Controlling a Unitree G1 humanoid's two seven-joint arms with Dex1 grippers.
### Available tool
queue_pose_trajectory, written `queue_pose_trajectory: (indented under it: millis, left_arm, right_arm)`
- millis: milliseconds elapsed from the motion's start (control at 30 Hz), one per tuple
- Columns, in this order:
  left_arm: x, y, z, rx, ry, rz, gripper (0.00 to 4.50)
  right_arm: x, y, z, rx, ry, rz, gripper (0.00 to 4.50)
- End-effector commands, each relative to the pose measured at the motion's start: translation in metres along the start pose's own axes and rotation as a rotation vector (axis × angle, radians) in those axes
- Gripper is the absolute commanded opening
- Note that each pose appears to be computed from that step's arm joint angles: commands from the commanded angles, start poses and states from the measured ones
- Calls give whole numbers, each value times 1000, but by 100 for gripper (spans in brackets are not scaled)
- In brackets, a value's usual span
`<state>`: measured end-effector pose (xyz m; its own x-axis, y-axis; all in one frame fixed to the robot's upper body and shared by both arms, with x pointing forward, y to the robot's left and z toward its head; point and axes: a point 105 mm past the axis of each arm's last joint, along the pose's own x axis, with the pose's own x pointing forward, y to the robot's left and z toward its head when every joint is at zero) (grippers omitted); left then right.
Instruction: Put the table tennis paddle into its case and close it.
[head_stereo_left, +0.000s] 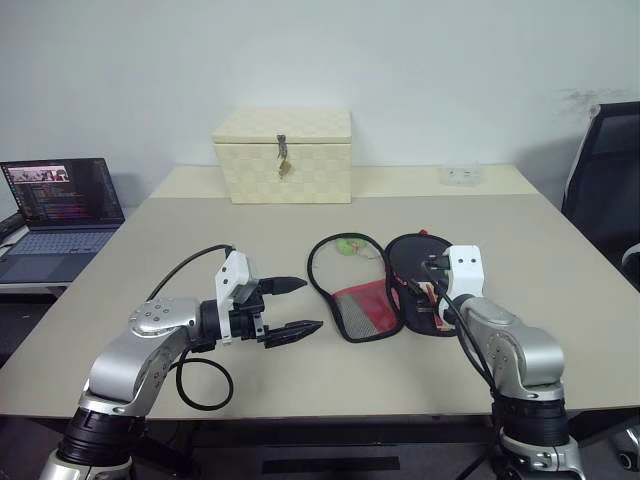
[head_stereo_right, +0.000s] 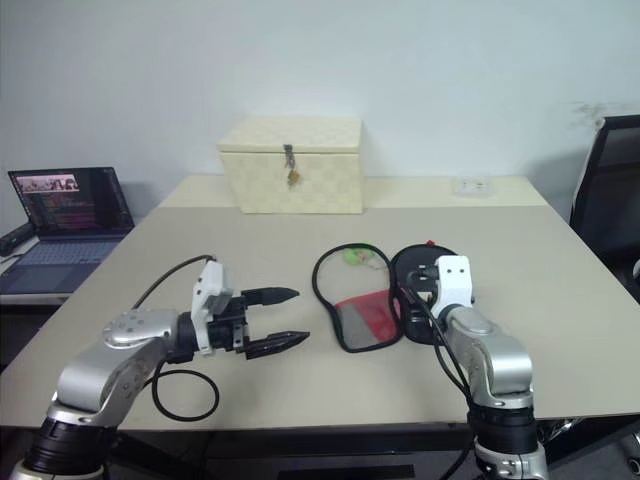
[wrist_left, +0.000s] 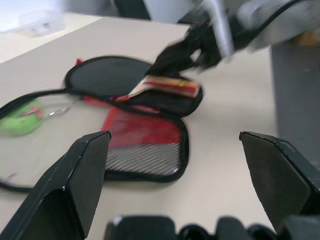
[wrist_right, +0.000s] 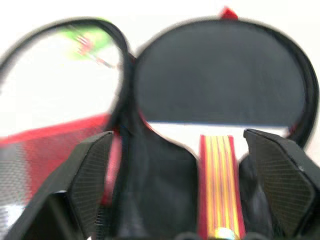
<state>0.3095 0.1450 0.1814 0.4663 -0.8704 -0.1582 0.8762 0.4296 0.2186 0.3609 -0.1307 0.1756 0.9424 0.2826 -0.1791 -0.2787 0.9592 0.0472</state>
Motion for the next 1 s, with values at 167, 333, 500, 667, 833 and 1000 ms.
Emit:
queue_pose_trajectory:
  millis: [167,333,500,667,833,1000]
  left_arm:
    - [2,44,-36,7,124,186,432]
    - [12,66,-53,-45,169,232,285]
    - [30,78,-63,-48,199,234,98]
    - [52,82,-70,-63,205,226,7]
    - [78,76,-69,-85,182,183,7]
    - [110,72,-38,-33,101,136,7]
  right_arm:
    - [-44,30,25,-111,-61,409,450]
    - [-59,33,16,-163,-9,523,450]
    - [-58,32,11,-169,6,523,450]
    - [-57,30,7,-173,17,502,450]
    - [-56,24,4,-176,25,467,450]
    - [-51,3,-3,-183,67,340,450]
